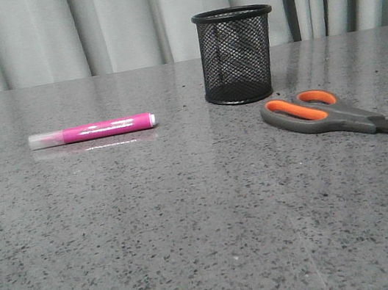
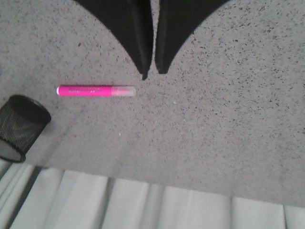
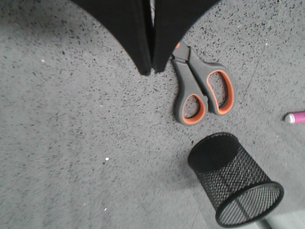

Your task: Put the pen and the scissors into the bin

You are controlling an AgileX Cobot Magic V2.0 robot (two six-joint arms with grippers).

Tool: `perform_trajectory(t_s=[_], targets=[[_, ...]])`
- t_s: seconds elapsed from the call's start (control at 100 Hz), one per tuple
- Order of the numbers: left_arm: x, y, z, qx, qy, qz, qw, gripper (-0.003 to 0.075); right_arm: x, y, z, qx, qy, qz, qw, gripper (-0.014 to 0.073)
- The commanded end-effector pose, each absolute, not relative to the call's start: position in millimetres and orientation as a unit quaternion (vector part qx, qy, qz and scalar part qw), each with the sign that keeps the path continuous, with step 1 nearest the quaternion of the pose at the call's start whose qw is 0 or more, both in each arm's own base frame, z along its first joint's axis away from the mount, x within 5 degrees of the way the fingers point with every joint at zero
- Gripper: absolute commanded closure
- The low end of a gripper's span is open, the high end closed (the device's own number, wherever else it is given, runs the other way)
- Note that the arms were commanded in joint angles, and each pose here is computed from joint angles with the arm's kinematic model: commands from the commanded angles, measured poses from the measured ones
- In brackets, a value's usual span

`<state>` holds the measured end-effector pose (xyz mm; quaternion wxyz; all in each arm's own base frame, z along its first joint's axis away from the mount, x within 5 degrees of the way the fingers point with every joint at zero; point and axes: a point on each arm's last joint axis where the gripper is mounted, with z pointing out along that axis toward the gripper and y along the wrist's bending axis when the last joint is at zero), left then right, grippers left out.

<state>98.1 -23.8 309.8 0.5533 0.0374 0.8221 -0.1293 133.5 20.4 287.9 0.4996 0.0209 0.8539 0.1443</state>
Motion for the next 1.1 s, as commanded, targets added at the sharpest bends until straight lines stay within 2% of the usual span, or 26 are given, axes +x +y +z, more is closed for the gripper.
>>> perform_trajectory(t_s=[0.0,0.1,0.17,0.29,0.36,0.41,0.47,0.58,0.81,1.09], targets=[[110.3,-25.9,328.6,0.047,0.818,-0.133,0.557,0.0738,146.0,19.2,305.7,0.006,0.845,0.131,0.518,0.0649],[118.5,-28.9,332.4,0.057,0.826,-0.142,0.543,0.0736,148.5,19.5,312.5,-0.007,0.843,0.126,0.523,0.0589],[123.2,-32.0,335.9,0.08,0.824,-0.147,0.541,0.0704,148.8,19.5,315.9,-0.008,0.84,0.126,0.527,0.0493],[131.6,-37.2,341.7,0.096,0.813,-0.169,0.549,0.0556,149.1,19.4,319.0,-0.008,0.837,0.125,0.532,0.0281],[137.4,-40.0,343.0,0.105,0.81,-0.18,0.549,0.046,149.1,19.4,319.0,-0.008,0.837,0.125,0.532,0.0228],[141.9,-41.7,342.4,0.111,0.808,-0.187,0.547,0.0407,149.0,19.6,318.8,-0.008,0.838,0.126,0.531,0.0226],[147.7,-44.7,339.1,0.121,0.811,-0.199,0.537,0.0384,148.7,19.9,318.3,-0.009,0.84,0.127,0.528,0.0226],[158.2,-51.5,334.2,0.158,0.81,-0.219,0.521,0.0384,148.6,20.0,318.2,-0.011,0.84,0.127,0.527,0.0226],[199.0,-67.0,333.2,0.299,0.799,-0.239,0.464,0.0384,148.6,20.0,318.2,-0.029,0.84,0.115,0.53,0.0226],[264.9,-84.6,323.2,0.484,0.733,-0.252,0.406,0.0384,148.6,20.0,318.2,-0.034,0.84,0.112,0.531,0.0226]])
